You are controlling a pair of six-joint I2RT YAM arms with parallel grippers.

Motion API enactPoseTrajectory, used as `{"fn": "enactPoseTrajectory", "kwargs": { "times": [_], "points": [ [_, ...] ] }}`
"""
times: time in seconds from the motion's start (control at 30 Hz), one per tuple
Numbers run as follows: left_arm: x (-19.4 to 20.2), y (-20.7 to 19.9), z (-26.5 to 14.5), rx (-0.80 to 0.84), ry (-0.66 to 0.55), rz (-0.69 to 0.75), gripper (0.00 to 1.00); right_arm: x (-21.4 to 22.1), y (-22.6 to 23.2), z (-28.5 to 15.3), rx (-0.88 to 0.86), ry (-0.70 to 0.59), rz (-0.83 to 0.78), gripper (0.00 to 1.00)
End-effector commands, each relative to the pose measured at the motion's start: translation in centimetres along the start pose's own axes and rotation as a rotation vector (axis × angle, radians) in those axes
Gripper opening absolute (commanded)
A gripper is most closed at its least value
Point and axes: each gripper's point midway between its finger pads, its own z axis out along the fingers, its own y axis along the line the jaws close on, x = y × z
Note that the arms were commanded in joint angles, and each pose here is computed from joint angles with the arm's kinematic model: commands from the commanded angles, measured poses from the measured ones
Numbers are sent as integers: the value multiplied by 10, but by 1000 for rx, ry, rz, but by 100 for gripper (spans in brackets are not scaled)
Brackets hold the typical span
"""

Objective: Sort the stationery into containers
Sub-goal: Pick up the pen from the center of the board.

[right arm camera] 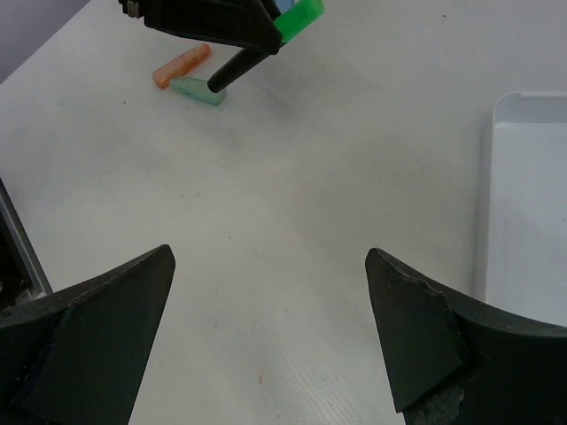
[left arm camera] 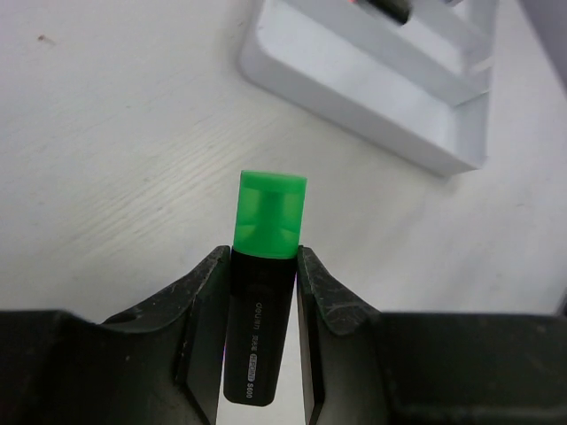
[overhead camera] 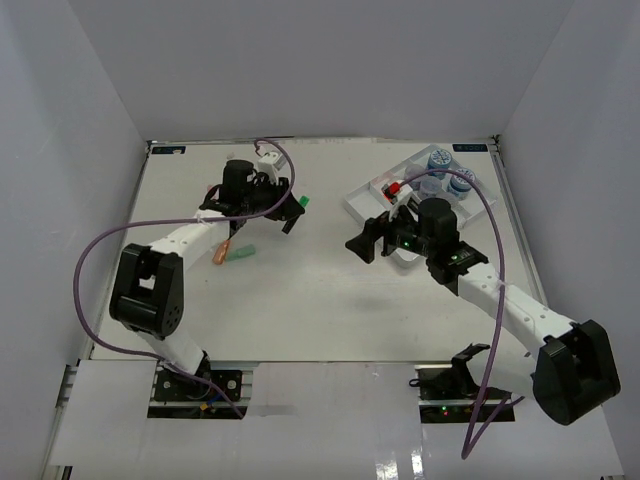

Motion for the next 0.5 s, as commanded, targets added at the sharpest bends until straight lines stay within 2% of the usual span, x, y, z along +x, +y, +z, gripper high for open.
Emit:
{"fn": "enactPoseTrajectory", "kwargs": {
  "times": [0.0,0.1,0.27,0.47],
  "points": [
    [-44,-42,-17,54,-195,-243,0,-24,13,17,27,-38,20,95],
    [-48,-61,-21,77,-252,-349,0,-34,17,27,44,-72,55,95],
    [-64,-88,-33,59,-337,-413,0,-56,32,50,48,-95,72,94],
    [-78,-95,-47,18,-438,-509,1,-71,53,77,30,-100,83,93]
  ]
}}
